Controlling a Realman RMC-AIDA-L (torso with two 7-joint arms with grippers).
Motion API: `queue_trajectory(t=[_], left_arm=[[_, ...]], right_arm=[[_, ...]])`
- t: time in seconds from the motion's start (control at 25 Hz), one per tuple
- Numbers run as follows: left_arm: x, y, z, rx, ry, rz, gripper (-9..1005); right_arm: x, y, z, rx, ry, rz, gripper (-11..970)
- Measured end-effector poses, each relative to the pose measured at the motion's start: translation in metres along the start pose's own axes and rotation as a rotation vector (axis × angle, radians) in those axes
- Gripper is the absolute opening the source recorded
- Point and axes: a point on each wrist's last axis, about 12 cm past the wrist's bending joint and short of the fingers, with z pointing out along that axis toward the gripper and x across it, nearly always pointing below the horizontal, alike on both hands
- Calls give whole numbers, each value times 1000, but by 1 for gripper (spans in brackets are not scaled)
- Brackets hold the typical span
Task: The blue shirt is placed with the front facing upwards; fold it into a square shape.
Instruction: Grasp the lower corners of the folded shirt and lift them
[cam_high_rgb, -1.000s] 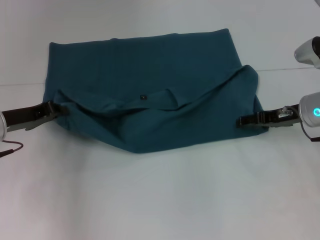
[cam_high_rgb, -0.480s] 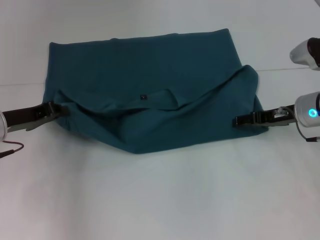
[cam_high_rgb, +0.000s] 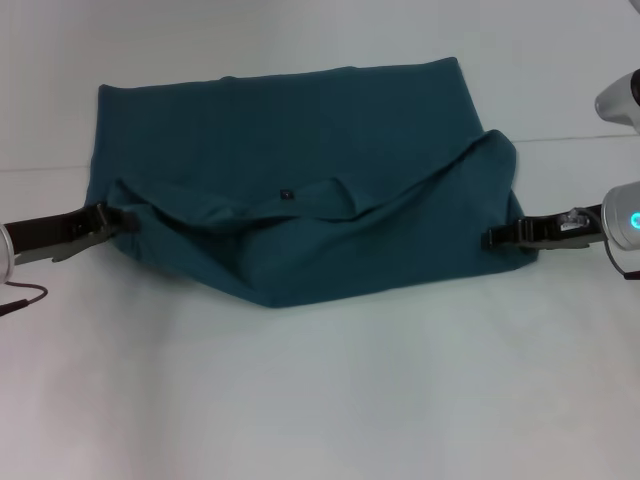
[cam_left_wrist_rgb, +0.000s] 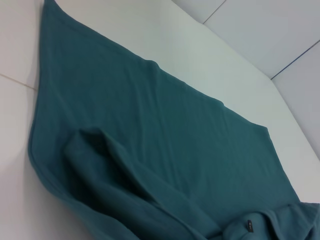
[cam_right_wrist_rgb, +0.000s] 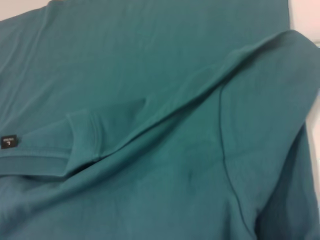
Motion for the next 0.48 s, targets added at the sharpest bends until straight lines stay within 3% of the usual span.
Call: queue_trajectory(t=[0.04,0.48], left_arm=[[0,0,0,0,-1,-2,24],[-1,0,-1,4,-6,-11,24]], right_arm=[[0,0,0,0,2,0,812],[0,0,0,1,14,-10,346]])
